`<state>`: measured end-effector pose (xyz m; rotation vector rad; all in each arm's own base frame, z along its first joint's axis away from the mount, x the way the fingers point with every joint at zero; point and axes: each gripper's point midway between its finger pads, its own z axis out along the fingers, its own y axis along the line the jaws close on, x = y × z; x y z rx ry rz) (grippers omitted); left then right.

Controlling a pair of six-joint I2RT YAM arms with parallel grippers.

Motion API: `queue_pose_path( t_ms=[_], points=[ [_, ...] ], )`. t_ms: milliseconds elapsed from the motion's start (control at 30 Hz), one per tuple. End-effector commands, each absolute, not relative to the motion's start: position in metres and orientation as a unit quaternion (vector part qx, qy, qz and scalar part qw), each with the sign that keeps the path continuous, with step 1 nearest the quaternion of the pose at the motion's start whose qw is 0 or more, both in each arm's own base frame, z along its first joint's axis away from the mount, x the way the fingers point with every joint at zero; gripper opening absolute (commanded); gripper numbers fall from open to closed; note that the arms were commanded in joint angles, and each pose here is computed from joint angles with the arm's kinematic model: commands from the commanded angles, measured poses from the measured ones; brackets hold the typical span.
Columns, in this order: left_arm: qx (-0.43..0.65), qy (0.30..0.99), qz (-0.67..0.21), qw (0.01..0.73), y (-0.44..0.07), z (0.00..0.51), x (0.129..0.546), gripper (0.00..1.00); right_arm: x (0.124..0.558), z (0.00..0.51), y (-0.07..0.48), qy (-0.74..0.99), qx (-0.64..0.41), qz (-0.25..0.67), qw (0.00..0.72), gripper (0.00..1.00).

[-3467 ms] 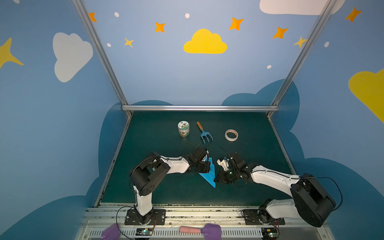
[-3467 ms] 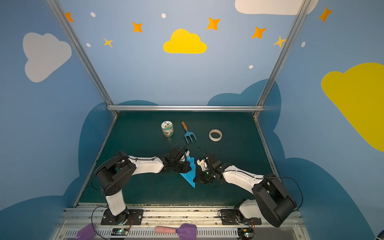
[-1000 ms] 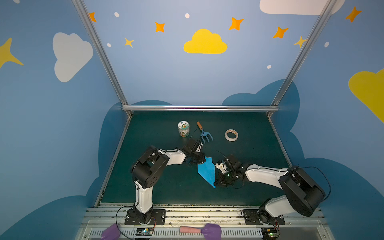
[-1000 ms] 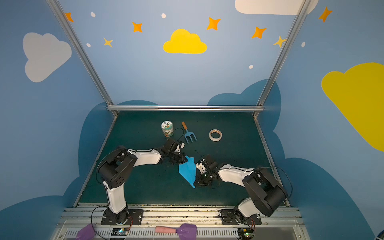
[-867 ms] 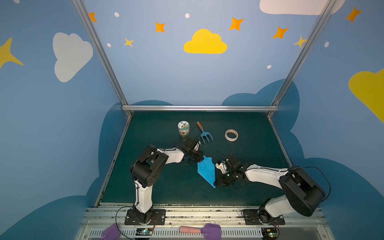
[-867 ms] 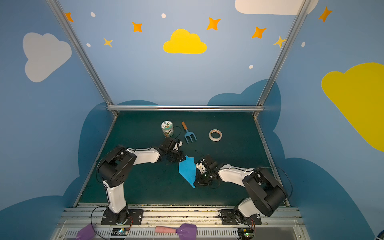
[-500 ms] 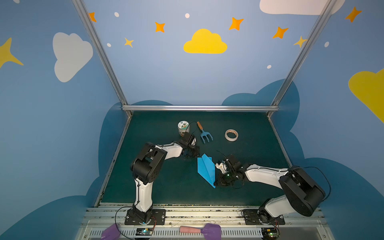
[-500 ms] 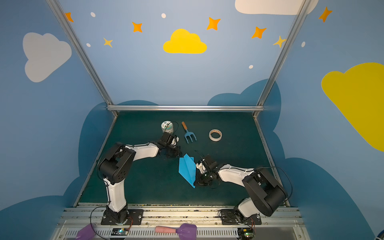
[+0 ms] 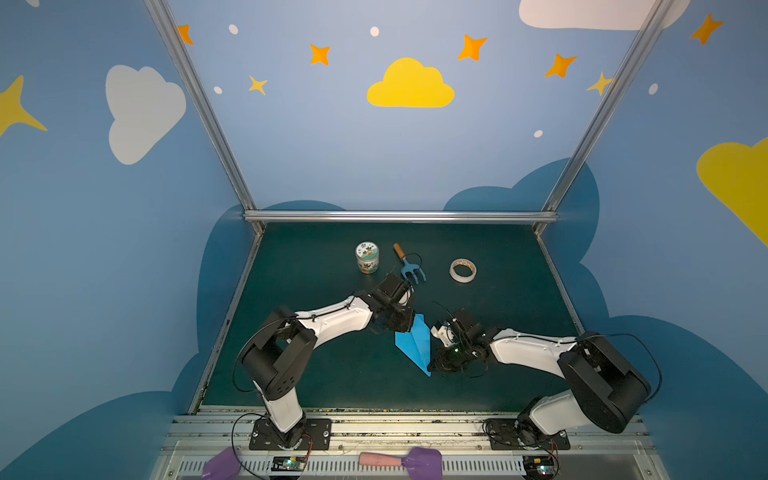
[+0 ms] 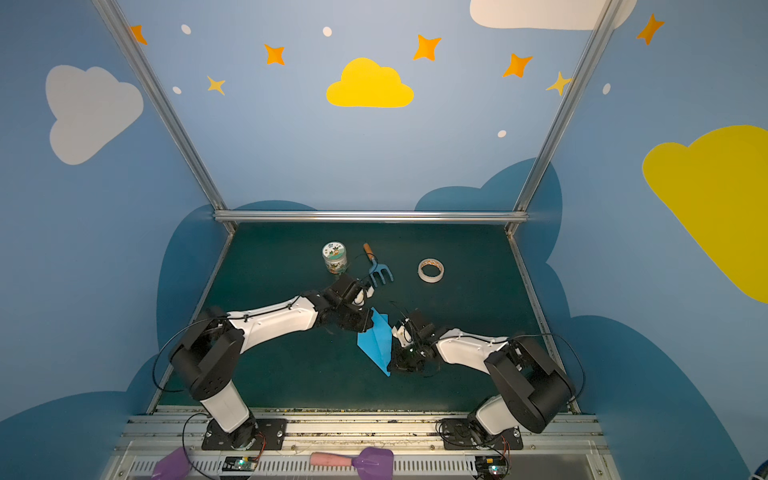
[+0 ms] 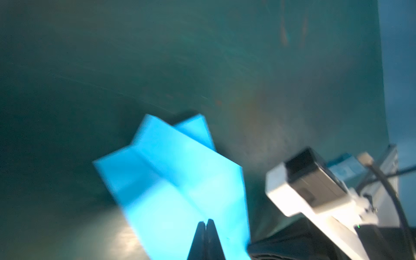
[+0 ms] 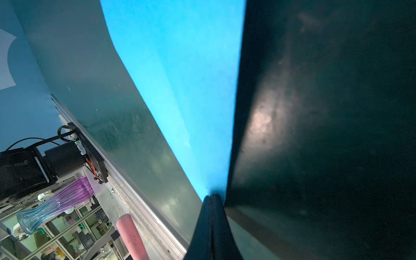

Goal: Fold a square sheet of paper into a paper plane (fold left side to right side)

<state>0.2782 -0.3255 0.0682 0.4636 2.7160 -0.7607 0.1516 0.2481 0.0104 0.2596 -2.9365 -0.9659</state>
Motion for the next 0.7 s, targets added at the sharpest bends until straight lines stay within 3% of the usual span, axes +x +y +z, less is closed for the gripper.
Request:
queue_pose_path(
  t_ms=[0, 667],
  points=[
    [0.174, 0.944, -0.255, 0.116, -0.334, 0.053, 0.273, 0.04, 0.123, -0.031, 0.213, -0.971, 0.074, -0.219, 0.066, 0.00],
    [0.152, 0.962, -0.210, 0.090, -0.309, 0.000, 0.280, 0.03, 0.123, -0.034, 0.214, -0.970, 0.075, -0.221, 0.068, 0.00]
  ],
)
